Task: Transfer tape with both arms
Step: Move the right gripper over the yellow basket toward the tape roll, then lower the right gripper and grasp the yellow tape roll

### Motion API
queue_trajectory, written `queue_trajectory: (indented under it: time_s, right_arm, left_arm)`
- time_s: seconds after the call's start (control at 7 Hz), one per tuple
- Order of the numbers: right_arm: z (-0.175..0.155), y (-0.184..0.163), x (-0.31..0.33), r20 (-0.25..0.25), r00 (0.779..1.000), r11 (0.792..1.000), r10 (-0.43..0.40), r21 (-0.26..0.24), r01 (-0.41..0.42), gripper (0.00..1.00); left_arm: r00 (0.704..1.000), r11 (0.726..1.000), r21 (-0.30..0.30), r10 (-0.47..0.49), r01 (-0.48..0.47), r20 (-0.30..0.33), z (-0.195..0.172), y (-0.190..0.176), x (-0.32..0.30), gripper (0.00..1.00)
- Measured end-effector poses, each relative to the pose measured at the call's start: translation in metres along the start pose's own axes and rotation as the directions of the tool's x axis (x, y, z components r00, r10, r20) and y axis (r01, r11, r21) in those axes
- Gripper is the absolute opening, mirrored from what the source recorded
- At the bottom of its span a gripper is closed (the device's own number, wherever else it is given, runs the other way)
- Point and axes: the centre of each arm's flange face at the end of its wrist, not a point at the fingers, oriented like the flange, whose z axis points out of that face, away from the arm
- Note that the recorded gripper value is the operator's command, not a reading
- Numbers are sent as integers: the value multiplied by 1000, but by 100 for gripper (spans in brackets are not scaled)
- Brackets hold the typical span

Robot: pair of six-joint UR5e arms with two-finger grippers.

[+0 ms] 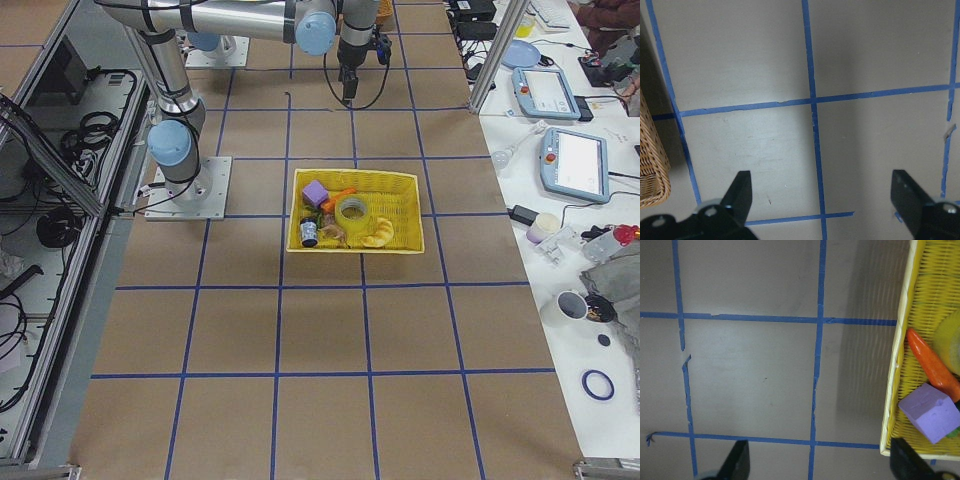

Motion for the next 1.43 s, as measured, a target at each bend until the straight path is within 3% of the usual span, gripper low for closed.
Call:
queue_trajectory:
  time_s: [0.14, 0.29, 0.43, 0.57, 0.71, 1.0, 1.14, 1.43]
  right_arm:
    - [0, -5, 9, -10, 999, 998, 53, 16, -53, 100]
    - [5, -16, 38, -36, 979, 980, 199, 30, -198, 100]
    - [18, -28, 78, -70, 919, 922, 388, 27, -387, 100]
    - [39, -38, 111, -88, 858, 862, 506, 22, -506, 100]
    - [64, -51, 138, -89, 812, 817, 577, 34, -576, 100]
    - [119, -69, 180, -62, 752, 754, 656, 79, -652, 100]
    - [150, -72, 190, -54, 738, 739, 672, 98, -666, 100]
    - [192, -66, 205, -64, 717, 720, 694, 80, -689, 100]
  left_arm:
    - [1000, 1000, -3, 0, 0, -1, 2, 0, 0, 100]
    - [1000, 1000, -6, 0, 0, -1, 3, 0, 0, 100]
    - [1000, 1000, -8, 1, -1, -1, 4, 1, 0, 100]
    - [1000, 1000, -6, 2, -2, 0, 3, 1, 0, 100]
    - [1000, 1000, -6, 2, -2, 0, 3, 1, 0, 100]
    - [1000, 1000, -9, 2, -2, 0, 4, 1, 0, 100]
    - [1000, 1000, -11, 1, -1, 0, 5, 1, 0, 100]
    - [1000, 1000, -12, -2, 2, 0, 6, 1, 0, 100]
